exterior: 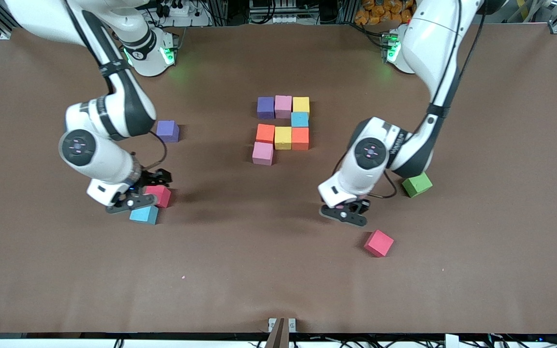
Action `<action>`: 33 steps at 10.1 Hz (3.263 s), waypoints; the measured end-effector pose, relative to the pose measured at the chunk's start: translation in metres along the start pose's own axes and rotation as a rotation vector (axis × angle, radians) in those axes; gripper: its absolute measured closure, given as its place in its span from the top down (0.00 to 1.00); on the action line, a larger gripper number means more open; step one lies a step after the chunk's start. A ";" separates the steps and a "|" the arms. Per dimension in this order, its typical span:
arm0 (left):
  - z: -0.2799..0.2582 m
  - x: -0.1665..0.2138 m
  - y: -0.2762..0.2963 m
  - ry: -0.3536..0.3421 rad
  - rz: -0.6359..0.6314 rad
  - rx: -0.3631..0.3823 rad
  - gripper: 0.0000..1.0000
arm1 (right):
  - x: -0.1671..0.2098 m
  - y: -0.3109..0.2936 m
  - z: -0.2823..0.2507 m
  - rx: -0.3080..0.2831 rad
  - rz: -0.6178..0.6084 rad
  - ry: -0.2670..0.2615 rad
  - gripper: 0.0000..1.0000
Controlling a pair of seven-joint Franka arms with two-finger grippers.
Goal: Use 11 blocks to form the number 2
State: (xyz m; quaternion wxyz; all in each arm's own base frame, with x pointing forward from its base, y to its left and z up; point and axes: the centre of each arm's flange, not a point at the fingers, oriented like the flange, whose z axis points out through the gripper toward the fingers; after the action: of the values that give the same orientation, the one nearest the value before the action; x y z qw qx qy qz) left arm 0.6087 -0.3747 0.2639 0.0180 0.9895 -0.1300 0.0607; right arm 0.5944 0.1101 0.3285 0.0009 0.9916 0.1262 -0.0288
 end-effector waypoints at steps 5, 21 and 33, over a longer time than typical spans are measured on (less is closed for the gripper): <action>0.032 -0.019 0.127 0.030 -0.190 -0.005 0.60 | -0.114 0.018 0.050 0.021 0.078 -0.052 1.00; 0.060 -0.085 0.235 -0.048 -0.331 -0.008 0.60 | -0.197 -0.052 0.141 0.007 0.143 -0.210 1.00; 0.060 -0.089 0.238 -0.060 -0.282 -0.002 1.00 | -0.203 -0.053 0.151 0.016 0.141 -0.174 0.57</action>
State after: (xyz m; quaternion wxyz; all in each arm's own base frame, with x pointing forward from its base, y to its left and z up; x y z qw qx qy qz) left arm 0.4689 -0.5845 0.1983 0.0233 0.9993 0.0095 0.0278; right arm 0.3764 0.1095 0.1896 0.0061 0.9917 0.0551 -0.1158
